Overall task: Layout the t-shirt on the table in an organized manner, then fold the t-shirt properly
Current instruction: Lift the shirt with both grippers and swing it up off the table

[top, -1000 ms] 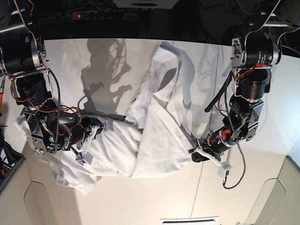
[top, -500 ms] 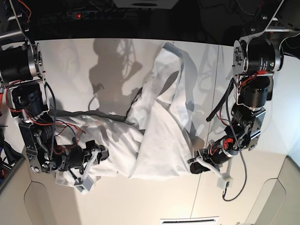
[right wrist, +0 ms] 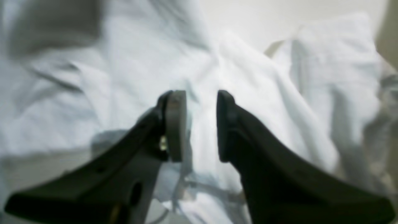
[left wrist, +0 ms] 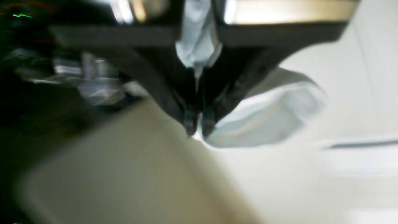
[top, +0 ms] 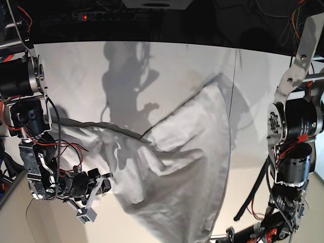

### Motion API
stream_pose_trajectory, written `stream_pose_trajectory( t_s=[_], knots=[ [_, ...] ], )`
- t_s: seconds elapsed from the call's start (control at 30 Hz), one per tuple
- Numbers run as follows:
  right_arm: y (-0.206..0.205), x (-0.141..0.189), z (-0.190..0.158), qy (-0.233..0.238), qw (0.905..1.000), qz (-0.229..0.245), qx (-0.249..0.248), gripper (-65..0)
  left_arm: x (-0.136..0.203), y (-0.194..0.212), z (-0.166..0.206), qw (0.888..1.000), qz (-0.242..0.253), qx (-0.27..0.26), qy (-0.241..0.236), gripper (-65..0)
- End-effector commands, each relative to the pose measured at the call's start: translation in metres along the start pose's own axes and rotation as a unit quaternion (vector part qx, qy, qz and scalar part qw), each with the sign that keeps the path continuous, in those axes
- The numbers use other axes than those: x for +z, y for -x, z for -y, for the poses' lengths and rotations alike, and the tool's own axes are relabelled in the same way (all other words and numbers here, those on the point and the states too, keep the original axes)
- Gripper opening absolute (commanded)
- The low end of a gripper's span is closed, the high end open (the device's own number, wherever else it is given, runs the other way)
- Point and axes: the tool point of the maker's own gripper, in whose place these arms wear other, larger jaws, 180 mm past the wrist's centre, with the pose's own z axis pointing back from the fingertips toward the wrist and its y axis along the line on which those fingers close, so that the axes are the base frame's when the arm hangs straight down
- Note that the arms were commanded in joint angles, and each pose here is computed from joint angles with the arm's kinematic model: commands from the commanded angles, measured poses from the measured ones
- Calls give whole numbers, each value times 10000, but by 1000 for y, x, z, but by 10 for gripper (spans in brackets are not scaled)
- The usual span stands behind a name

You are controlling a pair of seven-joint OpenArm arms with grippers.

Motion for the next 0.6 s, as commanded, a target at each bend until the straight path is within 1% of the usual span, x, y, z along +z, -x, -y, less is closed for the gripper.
stream_pose_trajectory(
  t_s=[0.0,0.1,0.17,0.2,0.3,0.43,0.57],
  knots=[
    [-30,12,11,181,9991,374,59,-479,3,-42,29,9982,340,-137,466,-650],
    [-33,14,23,434,9980,466,-48,-479,13,-52,61,9924,101,136,1222,-650],
    [-36,18,31,576,9966,567,-171,-478,22,-51,72,9870,-82,253,1582,-650],
    [-38,20,36,638,9956,639,-251,-479,24,-39,69,9875,-387,183,1519,-650],
    [-44,27,49,771,9918,874,-522,-479,29,-13,55,9869,-938,107,1309,-650],
    [-49,37,63,826,9865,1122,-866,-479,41,27,31,9835,-1479,202,1019,-650],
    [-48,40,69,848,9841,1177,-1023,-479,58,67,15,9788,-1839,278,857,-650]
  ],
)
